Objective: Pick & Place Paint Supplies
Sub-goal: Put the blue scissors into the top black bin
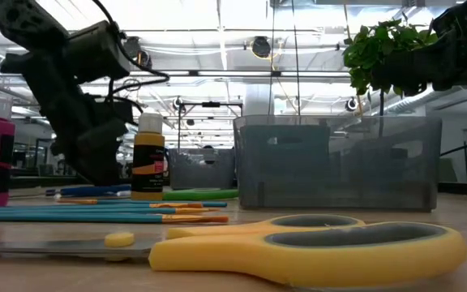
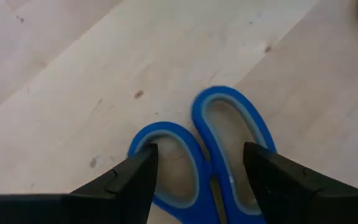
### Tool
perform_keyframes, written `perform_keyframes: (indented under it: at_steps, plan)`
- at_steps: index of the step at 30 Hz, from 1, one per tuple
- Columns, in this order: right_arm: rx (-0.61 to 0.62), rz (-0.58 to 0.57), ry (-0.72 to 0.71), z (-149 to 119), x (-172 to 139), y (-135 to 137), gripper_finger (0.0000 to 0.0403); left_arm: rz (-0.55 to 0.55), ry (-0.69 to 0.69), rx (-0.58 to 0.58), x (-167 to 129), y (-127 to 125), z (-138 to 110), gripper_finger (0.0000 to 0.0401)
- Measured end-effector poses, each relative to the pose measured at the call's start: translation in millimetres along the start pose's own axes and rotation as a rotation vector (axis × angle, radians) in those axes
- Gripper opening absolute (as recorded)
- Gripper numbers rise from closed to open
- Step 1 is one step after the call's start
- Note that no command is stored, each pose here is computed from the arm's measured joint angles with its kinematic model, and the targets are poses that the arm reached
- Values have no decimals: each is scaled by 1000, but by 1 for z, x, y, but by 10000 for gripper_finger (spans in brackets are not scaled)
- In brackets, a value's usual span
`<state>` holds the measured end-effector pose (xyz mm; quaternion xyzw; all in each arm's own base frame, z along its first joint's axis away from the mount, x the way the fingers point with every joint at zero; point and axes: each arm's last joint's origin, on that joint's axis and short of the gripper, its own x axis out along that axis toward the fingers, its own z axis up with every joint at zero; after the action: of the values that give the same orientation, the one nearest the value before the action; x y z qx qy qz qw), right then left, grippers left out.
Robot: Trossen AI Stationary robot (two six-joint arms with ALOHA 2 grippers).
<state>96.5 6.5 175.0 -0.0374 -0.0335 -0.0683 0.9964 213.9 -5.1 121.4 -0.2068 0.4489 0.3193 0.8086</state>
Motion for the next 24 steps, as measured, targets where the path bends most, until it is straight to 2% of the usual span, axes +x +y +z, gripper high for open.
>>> perform_keyframes:
  at_steps: [8, 18, 24]
  plan:
    - [0, 0, 0, 0, 0, 0, 222, 28, 19, 8, 8, -2, -3, 220]
    - [0, 0, 0, 0, 0, 0, 222, 20, 17, -33, 9, -2, -3, 107]
    - [0, 0, 0, 0, 0, 0, 222, 11, 23, -37, 9, -2, -3, 87]
